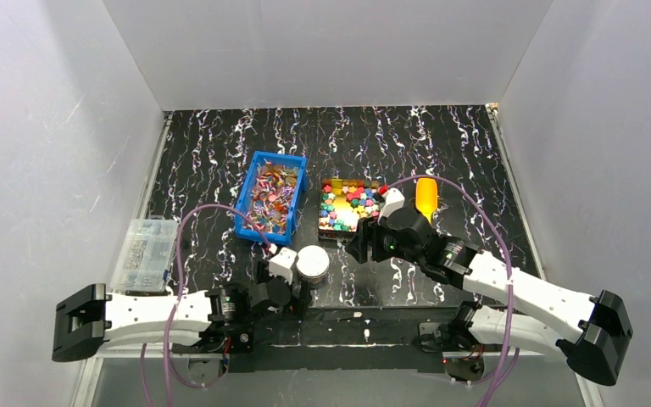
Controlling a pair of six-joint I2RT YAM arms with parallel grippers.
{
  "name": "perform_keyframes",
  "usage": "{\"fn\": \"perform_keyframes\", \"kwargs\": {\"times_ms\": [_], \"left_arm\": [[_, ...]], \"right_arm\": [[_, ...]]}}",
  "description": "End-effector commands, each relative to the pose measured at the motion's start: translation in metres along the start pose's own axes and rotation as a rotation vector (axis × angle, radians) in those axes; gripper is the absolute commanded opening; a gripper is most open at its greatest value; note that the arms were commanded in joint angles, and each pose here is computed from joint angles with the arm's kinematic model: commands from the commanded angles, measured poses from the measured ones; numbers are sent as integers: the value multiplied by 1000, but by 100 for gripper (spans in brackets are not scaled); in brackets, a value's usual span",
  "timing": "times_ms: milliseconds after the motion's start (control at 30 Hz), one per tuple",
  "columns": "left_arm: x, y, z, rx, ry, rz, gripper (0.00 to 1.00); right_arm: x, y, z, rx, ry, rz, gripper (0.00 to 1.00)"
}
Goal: Pack the candies
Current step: Move the packing bottle to the center of the board.
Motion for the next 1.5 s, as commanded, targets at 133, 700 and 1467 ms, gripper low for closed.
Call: {"fn": "perform_keyframes", "kwargs": {"times_ms": [133,700,1467], "left_arm": [[-23,20,8,-21,79,-221,98],[-47,17,6,-252,70,-297,98],[-87,16,-65,-504,-207,-335,87]], "right_arm": [[2,2,-4,11,2,-32,74],[-9,-8,-4,23,14,7,75],[3,-20,-12,60,7,62,69]]}}
Point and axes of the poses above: each gripper's point midway between its finger pads, its own x axis back along the fingers, its own z axis along the line the jaws close on, y = z × x, the point moved 1 cm from there along x, back along the fingers, and after that the axes turned 9 degrees about -x, right-handed, at the moved point
